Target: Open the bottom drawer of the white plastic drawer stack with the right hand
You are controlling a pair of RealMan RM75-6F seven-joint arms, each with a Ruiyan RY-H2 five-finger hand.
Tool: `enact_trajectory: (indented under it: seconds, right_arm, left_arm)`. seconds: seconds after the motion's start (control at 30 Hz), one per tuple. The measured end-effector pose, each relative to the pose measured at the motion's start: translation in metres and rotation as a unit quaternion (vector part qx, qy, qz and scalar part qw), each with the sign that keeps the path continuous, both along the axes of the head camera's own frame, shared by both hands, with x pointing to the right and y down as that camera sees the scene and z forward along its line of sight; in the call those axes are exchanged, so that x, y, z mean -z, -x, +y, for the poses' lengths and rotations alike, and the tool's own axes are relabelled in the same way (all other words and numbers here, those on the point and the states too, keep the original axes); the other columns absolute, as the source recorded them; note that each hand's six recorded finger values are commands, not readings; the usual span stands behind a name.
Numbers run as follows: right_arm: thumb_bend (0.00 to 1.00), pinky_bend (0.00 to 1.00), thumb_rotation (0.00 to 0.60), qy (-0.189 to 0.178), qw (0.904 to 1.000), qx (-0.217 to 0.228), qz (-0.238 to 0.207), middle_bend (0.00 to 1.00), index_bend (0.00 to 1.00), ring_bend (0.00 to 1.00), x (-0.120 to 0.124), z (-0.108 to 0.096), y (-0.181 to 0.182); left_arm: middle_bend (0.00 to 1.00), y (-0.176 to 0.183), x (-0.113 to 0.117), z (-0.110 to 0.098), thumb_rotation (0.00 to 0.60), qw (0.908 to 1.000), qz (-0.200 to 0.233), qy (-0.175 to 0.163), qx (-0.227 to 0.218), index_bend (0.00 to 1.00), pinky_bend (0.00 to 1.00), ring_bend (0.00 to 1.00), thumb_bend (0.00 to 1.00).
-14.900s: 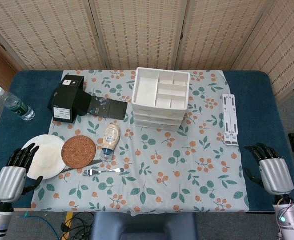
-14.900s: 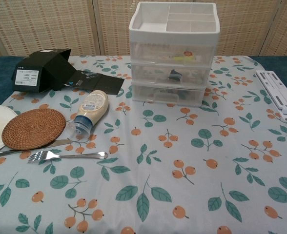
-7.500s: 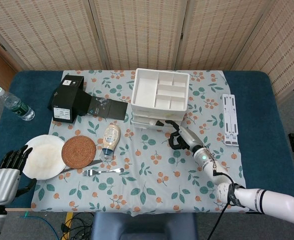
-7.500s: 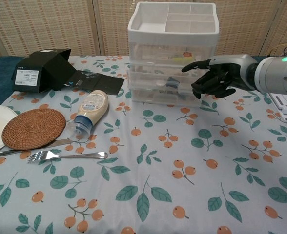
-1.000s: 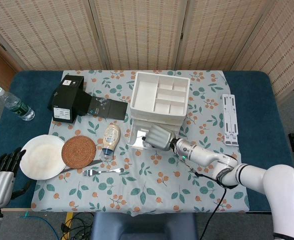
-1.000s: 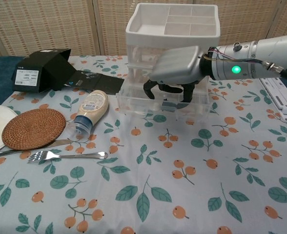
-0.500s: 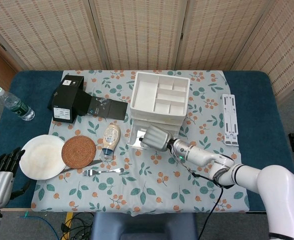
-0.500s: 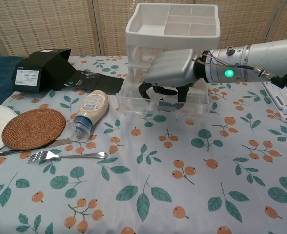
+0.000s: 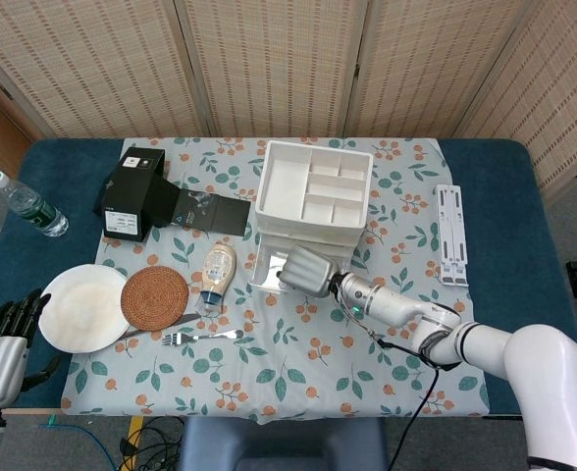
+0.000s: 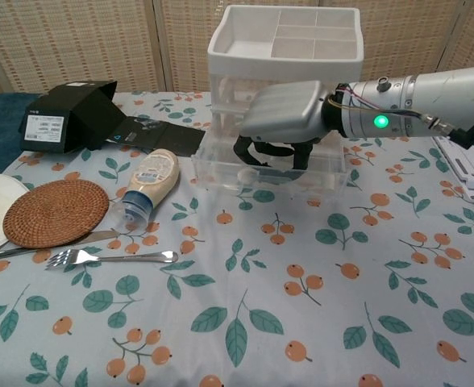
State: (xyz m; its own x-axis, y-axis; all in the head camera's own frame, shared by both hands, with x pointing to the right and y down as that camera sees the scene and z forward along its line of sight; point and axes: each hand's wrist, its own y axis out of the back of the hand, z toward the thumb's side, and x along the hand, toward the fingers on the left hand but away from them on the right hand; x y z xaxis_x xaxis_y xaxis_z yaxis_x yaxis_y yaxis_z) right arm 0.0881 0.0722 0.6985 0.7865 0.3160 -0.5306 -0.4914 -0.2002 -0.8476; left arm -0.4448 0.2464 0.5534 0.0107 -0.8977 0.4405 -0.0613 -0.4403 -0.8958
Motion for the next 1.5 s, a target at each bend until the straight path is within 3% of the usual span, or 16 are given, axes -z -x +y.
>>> enact_trajectory:
  seconds: [0.5,1.0,1.23,1.5]
  right_arm:
    - [0.35,1.0,0.6,-0.004,0.9999,-0.009,-0.013,0.82,0.57,0.98,0.005,-0.002,-0.004]
    - [0.37,1.0,0.6,-0.033,0.9966,-0.03,-0.07,0.82,0.57,0.98,0.056,-0.01,-0.019]
    - [0.37,1.0,0.6,-0.021,0.9933,-0.044,-0.105,0.82,0.57,0.98,0.083,0.01,-0.039]
    - [0.37,1.0,0.6,-0.015,0.9965,-0.003,-0.082,0.82,0.57,0.98,0.077,0.045,-0.054]
  left_arm:
    - [0.07,-0.002,0.0,-0.001,0.6,1.0,0.001,0.0,-0.003,0.07,0.09,0.11,0.25]
    - [0.07,-0.005,0.0,-0.006,0.6,0.9999,0.005,-0.002,-0.01,0.07,0.09,0.11,0.25]
    - [0.07,-0.01,-0.001,-0.006,0.6,0.9998,0.008,-0.002,-0.016,0.07,0.09,0.11,0.25]
    - [0.07,-0.013,0.001,-0.006,0.6,0.9998,0.011,-0.003,-0.019,0.07,0.09,0.11,0.25]
